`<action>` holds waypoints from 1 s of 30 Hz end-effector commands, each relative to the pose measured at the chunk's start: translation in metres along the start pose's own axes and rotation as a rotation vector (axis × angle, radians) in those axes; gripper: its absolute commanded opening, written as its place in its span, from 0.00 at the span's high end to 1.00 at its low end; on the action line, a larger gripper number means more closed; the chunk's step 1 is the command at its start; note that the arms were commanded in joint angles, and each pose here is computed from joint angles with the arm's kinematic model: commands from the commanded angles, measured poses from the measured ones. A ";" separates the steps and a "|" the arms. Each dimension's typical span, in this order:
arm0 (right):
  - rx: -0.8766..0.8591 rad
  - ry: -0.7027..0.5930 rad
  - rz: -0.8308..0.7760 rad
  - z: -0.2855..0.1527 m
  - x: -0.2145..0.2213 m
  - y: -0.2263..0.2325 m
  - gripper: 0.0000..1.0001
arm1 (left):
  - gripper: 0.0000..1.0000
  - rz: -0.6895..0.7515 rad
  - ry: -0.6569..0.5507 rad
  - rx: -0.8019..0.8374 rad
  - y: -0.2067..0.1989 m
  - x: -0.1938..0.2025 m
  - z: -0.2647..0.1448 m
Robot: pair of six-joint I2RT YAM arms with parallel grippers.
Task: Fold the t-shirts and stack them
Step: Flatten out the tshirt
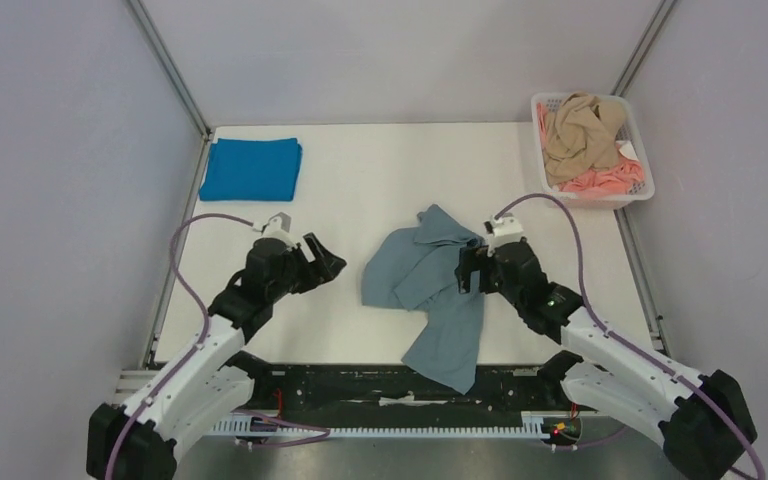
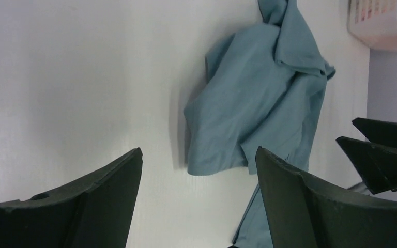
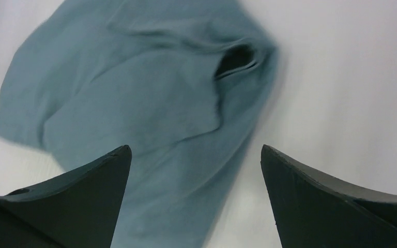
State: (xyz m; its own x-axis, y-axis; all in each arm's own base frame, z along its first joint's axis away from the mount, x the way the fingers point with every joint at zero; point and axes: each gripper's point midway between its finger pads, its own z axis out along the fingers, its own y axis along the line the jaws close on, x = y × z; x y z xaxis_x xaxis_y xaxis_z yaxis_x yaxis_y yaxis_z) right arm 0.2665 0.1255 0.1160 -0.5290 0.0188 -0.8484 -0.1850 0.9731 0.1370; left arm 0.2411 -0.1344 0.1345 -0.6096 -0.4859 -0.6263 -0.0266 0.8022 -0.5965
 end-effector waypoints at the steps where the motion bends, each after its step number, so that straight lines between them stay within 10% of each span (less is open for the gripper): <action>1: -0.113 0.076 -0.079 -0.017 0.045 0.049 0.02 | 0.14 0.054 0.188 0.255 -0.063 0.032 0.010; 8: -0.492 0.168 -0.452 -0.068 0.117 0.161 0.02 | 0.14 0.134 0.345 0.271 -0.076 0.082 0.028; 16: -0.450 0.380 -0.520 -0.061 0.184 0.156 0.12 | 0.14 0.162 0.306 0.203 -0.060 0.079 0.031; 23: -0.300 0.308 -0.426 -0.039 0.160 0.130 0.77 | 0.14 0.165 0.308 0.206 -0.061 0.078 0.031; 30: -0.230 0.151 -0.271 -0.039 0.107 0.104 1.00 | 0.14 0.242 0.339 0.268 -0.082 0.090 0.028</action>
State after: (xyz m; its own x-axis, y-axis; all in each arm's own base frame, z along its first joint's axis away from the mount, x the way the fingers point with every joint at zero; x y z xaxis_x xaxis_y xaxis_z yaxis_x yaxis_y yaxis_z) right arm 0.1334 0.2397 0.0338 -0.5648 -0.4218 -0.7093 -0.6221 0.7824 0.0301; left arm 0.2046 -0.2309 0.0866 -0.8445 -0.1837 -0.5030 0.1932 0.7716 -0.6061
